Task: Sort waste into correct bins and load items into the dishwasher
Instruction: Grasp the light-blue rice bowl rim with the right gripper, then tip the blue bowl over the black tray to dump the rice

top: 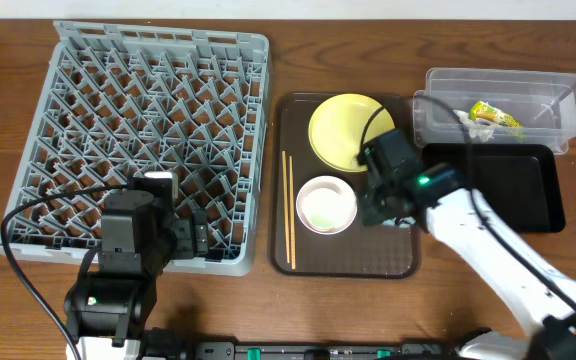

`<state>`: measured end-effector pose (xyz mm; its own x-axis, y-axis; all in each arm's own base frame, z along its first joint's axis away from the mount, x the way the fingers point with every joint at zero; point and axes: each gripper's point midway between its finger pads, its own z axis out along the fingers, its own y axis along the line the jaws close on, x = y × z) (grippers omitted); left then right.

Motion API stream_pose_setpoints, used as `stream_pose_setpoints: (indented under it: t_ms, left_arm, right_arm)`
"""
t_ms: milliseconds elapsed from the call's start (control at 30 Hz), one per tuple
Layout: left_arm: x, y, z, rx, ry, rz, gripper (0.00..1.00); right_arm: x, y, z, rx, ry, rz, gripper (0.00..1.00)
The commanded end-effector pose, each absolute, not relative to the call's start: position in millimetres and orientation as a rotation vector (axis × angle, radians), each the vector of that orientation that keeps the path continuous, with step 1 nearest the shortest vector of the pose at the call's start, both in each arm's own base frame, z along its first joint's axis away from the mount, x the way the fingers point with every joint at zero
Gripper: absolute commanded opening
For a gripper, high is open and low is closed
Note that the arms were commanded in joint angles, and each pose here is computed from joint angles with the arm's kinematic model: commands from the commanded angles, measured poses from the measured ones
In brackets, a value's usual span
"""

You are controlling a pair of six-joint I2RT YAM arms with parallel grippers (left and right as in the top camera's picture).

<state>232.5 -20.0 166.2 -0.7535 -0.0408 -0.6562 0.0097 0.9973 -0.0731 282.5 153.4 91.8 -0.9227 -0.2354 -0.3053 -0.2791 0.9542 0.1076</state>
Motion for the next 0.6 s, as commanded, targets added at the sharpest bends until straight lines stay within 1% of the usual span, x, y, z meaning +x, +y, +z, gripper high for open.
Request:
stream_pose_setpoints:
  t_ms: [0,133,333,567]
  left_arm:
    - [234.8,-18.9,175.0,-0.042,2.400,-0.097,0.92]
    - [234.8,-18.9,175.0,-0.042,2.400,-0.097,0.92]
    - [234.8,-18.9,175.0,-0.042,2.400,-0.097,0.92]
    - [235.0,-18.9,175.2,-0.042,2.399,-0.097,0.92]
  right_arm:
    - [305.7,137.2,131.2,-0.249,2.729,0.222,0.01]
    - [320.2,115.1,146.4,-0.125,2.713,0.268,0.01]
    - [335.9,84.4,152.9,0.088,2.678,0.541,0.01]
    - [334.7,44.8,147.8,0.270,2.627,0.803,0.01]
